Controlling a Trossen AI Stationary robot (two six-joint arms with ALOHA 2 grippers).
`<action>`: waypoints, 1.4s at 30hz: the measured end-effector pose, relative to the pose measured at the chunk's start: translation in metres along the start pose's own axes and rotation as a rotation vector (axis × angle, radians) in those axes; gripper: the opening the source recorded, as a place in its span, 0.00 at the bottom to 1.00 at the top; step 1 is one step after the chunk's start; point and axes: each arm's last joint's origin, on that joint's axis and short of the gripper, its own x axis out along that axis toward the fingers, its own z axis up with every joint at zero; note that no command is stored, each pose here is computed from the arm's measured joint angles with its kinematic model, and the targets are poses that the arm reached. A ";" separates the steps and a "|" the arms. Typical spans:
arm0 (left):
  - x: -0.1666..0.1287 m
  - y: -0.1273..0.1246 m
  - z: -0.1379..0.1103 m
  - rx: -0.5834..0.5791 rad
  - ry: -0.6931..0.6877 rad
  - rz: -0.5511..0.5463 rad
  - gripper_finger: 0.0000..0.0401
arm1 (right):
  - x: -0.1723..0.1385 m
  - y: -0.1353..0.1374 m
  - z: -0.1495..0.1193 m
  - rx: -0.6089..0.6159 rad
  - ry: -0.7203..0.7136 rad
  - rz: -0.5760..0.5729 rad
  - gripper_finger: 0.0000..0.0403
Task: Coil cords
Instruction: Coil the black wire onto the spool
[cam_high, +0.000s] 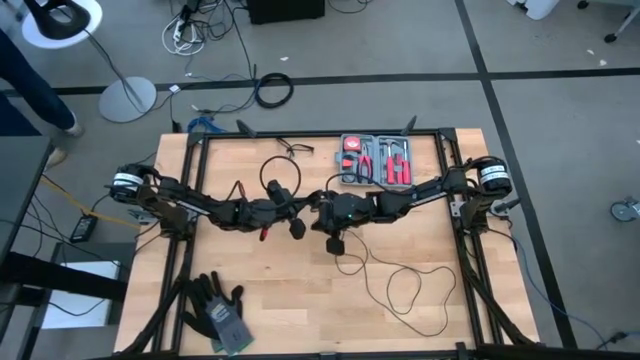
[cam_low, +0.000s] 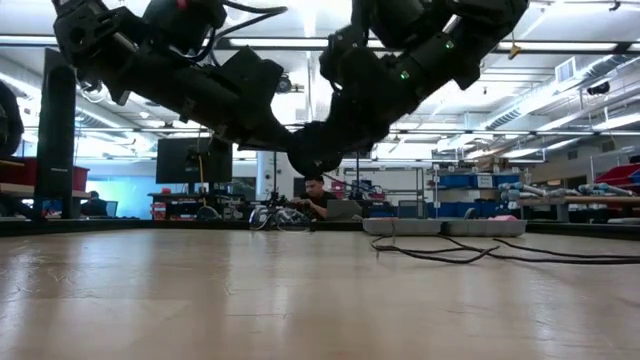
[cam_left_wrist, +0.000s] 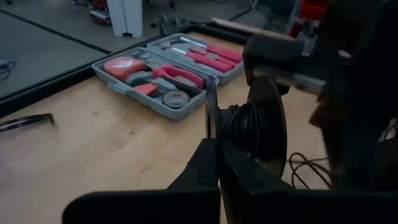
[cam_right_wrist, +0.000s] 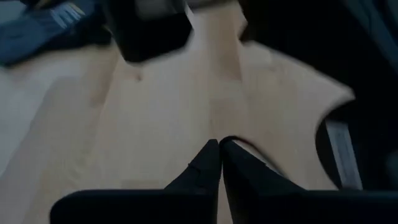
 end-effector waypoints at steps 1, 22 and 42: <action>-0.001 0.001 0.000 -0.012 -0.016 -0.006 0.00 | 0.000 0.000 -0.003 0.007 0.011 0.000 0.06; -0.041 0.032 -0.026 -0.136 -0.264 -0.168 0.00 | -0.052 0.005 -0.082 0.186 -0.345 -0.182 0.01; -0.042 0.031 -0.022 -0.080 -0.304 -0.166 0.00 | -0.053 0.005 -0.093 0.314 -0.350 -0.153 0.01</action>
